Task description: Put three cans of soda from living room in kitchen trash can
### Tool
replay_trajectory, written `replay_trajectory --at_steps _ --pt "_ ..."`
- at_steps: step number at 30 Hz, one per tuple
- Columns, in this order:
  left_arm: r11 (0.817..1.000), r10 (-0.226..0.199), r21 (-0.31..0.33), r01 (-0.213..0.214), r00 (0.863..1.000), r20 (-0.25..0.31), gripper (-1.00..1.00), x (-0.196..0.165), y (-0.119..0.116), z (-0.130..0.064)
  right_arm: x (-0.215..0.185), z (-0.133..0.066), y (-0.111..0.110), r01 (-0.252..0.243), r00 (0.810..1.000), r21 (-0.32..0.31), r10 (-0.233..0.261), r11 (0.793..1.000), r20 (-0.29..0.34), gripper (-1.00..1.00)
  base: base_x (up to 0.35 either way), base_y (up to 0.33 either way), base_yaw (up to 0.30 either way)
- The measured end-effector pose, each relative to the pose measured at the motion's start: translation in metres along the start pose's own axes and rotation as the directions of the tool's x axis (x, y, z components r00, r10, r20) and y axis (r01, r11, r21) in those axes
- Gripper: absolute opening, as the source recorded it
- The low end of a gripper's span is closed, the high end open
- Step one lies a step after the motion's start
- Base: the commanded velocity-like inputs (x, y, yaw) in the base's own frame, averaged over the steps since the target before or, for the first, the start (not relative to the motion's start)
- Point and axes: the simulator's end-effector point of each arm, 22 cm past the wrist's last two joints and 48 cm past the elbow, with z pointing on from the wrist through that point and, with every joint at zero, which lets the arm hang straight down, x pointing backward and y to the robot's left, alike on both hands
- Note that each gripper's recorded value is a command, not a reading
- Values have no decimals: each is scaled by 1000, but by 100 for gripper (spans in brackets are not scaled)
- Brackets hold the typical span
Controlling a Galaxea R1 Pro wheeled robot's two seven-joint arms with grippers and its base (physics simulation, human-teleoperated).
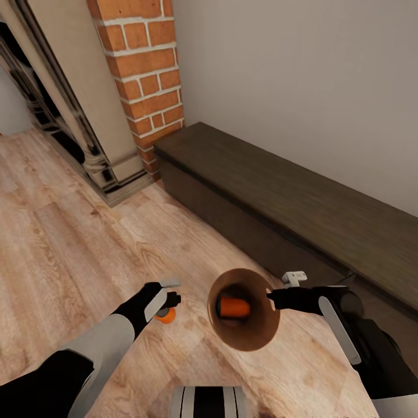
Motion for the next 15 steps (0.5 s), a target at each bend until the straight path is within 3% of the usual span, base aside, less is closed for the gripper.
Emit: replay_trajectory --at_steps 15 --pt "1000 -3 -10 3 998 -56 100 24 6 27 19 21 -9 -20 999 1 20 1000 -47 -100 0 0 0"
